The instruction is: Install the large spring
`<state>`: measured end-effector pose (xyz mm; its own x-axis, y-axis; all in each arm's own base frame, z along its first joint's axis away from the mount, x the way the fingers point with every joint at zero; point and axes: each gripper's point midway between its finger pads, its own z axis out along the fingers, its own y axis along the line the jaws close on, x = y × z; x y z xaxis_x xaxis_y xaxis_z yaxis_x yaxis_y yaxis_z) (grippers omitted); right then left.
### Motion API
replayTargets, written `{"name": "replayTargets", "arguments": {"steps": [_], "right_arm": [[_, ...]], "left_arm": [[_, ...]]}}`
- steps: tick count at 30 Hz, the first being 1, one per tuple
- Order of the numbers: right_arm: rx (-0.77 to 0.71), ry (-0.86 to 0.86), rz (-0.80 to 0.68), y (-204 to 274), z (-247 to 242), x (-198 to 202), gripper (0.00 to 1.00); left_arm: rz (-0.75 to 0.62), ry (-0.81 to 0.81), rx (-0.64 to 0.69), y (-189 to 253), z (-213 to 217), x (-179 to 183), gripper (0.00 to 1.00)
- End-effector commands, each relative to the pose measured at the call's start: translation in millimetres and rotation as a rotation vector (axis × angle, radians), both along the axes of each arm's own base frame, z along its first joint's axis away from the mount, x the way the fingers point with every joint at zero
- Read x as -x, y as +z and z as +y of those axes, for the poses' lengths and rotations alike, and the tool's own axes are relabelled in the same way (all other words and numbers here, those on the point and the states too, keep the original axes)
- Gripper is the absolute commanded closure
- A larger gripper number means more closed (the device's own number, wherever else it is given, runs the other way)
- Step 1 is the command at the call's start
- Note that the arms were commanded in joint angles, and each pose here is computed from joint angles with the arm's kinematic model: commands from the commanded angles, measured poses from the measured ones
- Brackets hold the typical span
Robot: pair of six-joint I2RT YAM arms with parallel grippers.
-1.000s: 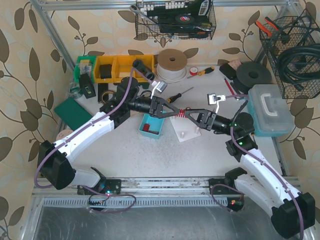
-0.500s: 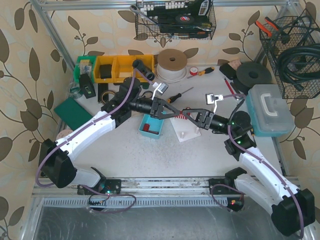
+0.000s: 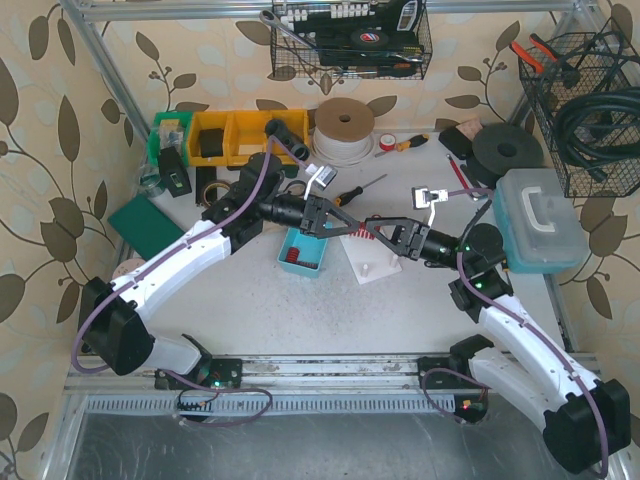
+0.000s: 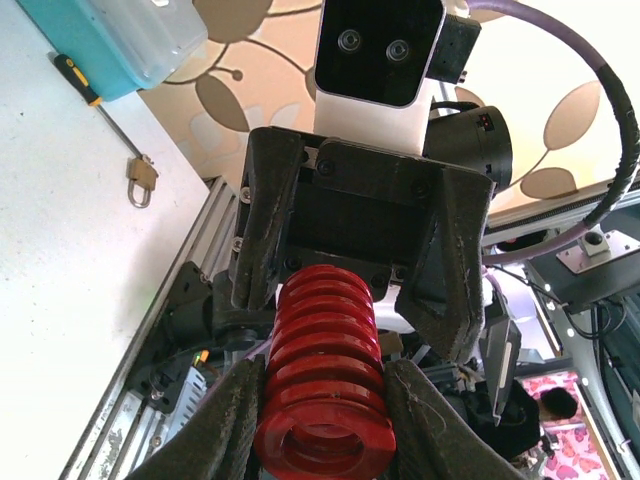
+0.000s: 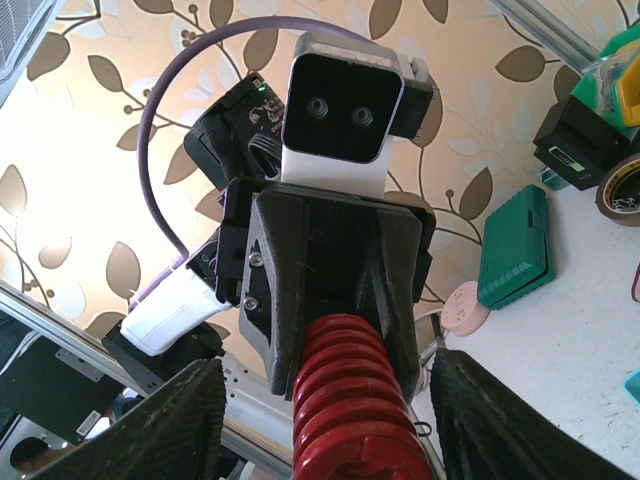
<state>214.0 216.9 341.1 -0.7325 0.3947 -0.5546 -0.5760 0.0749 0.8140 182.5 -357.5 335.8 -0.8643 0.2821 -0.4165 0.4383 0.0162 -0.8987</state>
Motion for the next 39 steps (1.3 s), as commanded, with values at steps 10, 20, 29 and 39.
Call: {"name": "replayTargets", "arguments": {"steps": [10,20,29,39], "right_arm": [[-0.011,0.024,-0.034,7,4,4,0.45],[-0.008,0.028,-0.040,9,3,6,0.63],[0.025,0.027,-0.040,6,4,6,0.99],[0.196,-0.073,-0.011,-15,-4,-3,1.00]], "left_arm": [[-0.078,-0.009,0.090,34,-3,-1,1.00],[-0.079,-0.015,0.081,34,-3,-3,1.00],[-0.071,-0.008,0.064,32,-3,-5,1.00],[-0.075,0.071,0.007,20,3,-13,0.29]]}}
